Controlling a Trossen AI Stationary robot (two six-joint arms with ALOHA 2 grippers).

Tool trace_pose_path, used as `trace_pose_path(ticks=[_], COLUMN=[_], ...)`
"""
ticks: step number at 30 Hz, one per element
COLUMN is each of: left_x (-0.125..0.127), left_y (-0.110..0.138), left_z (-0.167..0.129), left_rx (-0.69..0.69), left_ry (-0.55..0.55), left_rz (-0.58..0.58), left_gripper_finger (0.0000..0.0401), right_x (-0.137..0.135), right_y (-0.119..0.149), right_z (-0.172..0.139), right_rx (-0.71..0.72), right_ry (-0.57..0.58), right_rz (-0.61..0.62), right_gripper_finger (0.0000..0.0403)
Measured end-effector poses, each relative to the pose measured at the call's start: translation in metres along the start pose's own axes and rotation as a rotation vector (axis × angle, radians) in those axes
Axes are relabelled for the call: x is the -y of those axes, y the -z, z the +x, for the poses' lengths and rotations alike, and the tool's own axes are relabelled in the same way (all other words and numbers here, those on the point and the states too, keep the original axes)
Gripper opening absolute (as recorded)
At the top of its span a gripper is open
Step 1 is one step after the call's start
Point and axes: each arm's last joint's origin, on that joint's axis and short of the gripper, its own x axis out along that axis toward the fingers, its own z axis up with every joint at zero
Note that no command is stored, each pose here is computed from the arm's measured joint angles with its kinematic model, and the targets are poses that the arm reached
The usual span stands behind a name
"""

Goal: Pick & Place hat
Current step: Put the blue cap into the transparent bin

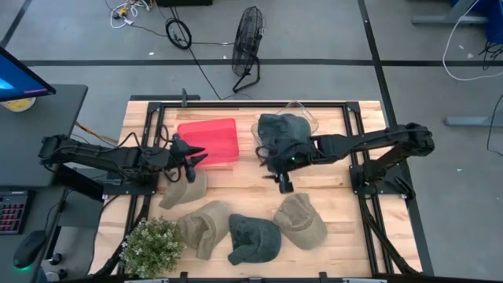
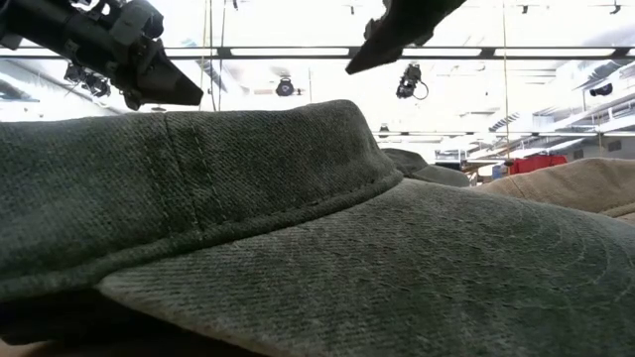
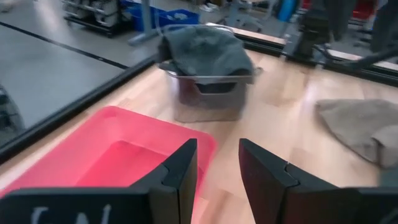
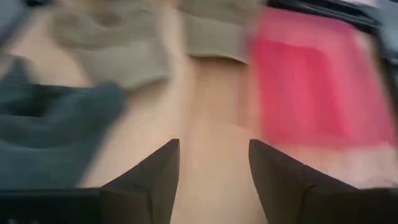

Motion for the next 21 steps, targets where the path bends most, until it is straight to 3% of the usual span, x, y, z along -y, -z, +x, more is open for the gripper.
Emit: trace_pose_path(ticks=[5, 12, 16, 21], left_x=[0.003, 0.003, 0.003, 0.003], left_y=[0.001, 0.001, 0.001, 0.001], left_z=[0.000, 0.000, 0.000, 0.000], left_rx=[-0.028, -0.037, -0.039, -0.040], left_ry=[0.089, 0.111, 0.110, 0.112], left_rz=[-0.037, -0.044, -0.043, -0.043], left_gripper_finger=[0.0122, 0.0122, 0.0122, 0.0122], right_x=[-0.025, -0.061, -0.079, -0.099], right_y=[0.001, 0.009, 0.019, 0.024], right_z=[0.007, 0.016, 0.018, 0.023], right_rx=[0.092, 0.140, 0.091, 0.084], right_ry=[-0.173, -0.259, -0.244, -0.238], right_rz=[-0.010, 0.117, 0.228, 0.250], right_gripper_finger=[0.0196, 0.0196, 0.0196, 0.0196])
